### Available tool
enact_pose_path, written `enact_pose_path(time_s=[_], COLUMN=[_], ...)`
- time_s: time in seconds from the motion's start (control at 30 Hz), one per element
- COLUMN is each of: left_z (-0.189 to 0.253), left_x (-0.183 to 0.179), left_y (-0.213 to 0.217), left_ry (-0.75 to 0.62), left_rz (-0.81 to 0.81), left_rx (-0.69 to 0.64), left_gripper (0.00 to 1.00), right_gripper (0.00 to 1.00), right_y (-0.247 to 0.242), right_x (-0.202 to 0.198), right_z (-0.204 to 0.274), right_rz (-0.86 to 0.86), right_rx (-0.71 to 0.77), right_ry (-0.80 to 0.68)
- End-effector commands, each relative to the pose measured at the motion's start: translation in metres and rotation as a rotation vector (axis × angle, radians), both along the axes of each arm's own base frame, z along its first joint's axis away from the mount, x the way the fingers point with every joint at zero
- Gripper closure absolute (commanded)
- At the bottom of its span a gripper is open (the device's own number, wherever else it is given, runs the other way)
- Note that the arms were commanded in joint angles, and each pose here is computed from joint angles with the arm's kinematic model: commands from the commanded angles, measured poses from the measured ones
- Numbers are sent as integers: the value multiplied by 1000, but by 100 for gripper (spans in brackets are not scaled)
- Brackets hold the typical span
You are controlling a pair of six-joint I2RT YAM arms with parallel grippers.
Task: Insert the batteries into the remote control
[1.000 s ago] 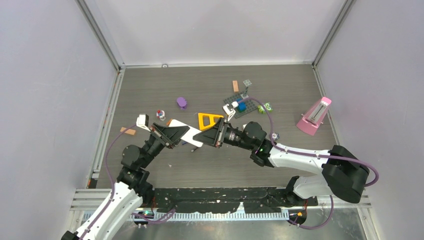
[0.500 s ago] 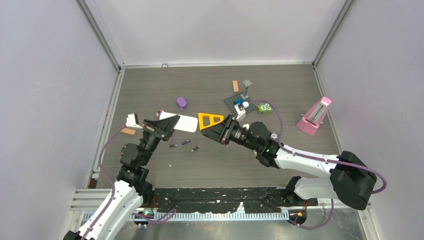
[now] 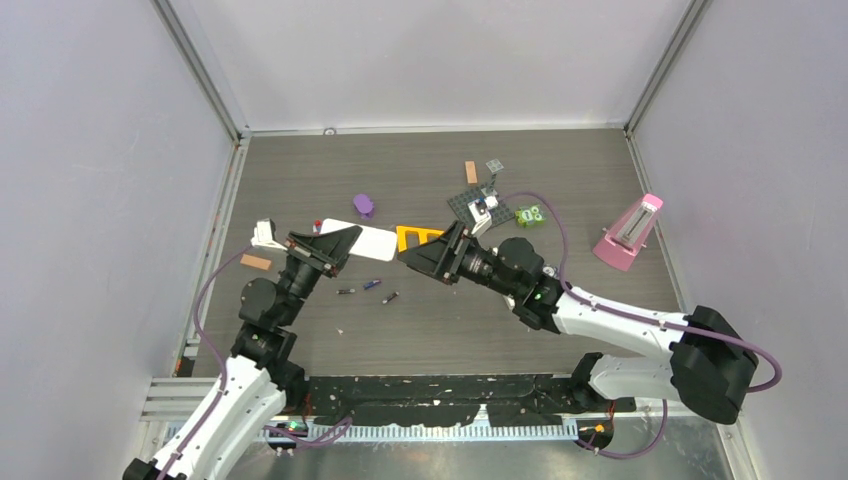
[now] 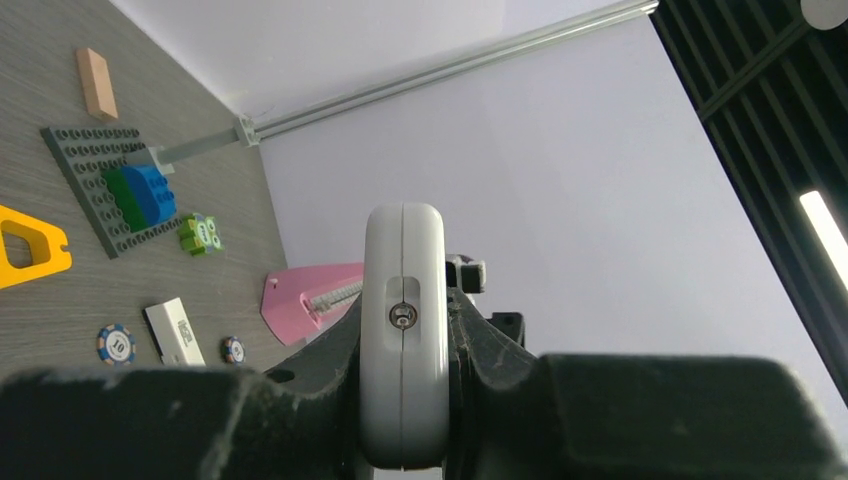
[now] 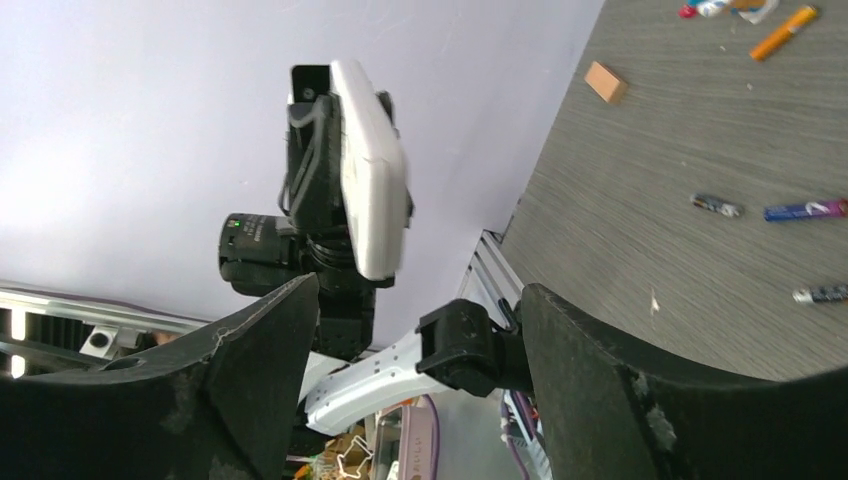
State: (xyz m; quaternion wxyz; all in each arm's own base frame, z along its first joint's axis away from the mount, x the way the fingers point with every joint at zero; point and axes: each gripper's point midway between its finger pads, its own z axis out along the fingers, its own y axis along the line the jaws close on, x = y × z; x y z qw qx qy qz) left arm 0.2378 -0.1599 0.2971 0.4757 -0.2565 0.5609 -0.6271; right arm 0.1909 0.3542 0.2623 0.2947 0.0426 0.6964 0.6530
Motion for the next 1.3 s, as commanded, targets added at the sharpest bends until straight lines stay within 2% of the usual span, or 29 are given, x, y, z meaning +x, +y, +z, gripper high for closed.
enact_pose_path(time_s=[0.0, 0.13, 0.23, 0.5, 0.77, 1.0, 1.27], left_z=[25, 23, 22, 26, 28, 35, 42], left_x=[-8, -12, -14, -15, -11, -4, 0], left_y=[-7, -12, -14, -14, -15, -7, -1], left_ry=[-63, -51, -51, -54, -27, -20, 1], left_rz=[-49, -86, -103, -106, -114, -72, -67], left_rx=[27, 37, 38, 25, -25, -96, -216], left_gripper=[100, 100, 100, 100, 100, 100, 100], right_gripper=[20, 20, 24, 45, 70, 78, 88], right_y=[8, 20, 28, 38, 37, 28, 16], right_x=[4, 9, 14, 14, 10, 2, 0], right_z=[47, 54, 55, 33, 9, -15, 3], right_rz=[14, 36, 46, 84, 95, 98, 97], right_rx=[49, 48, 39, -12, -33, -11, 123], right_ry=[-114, -113, -102, -33, 27, 78, 8])
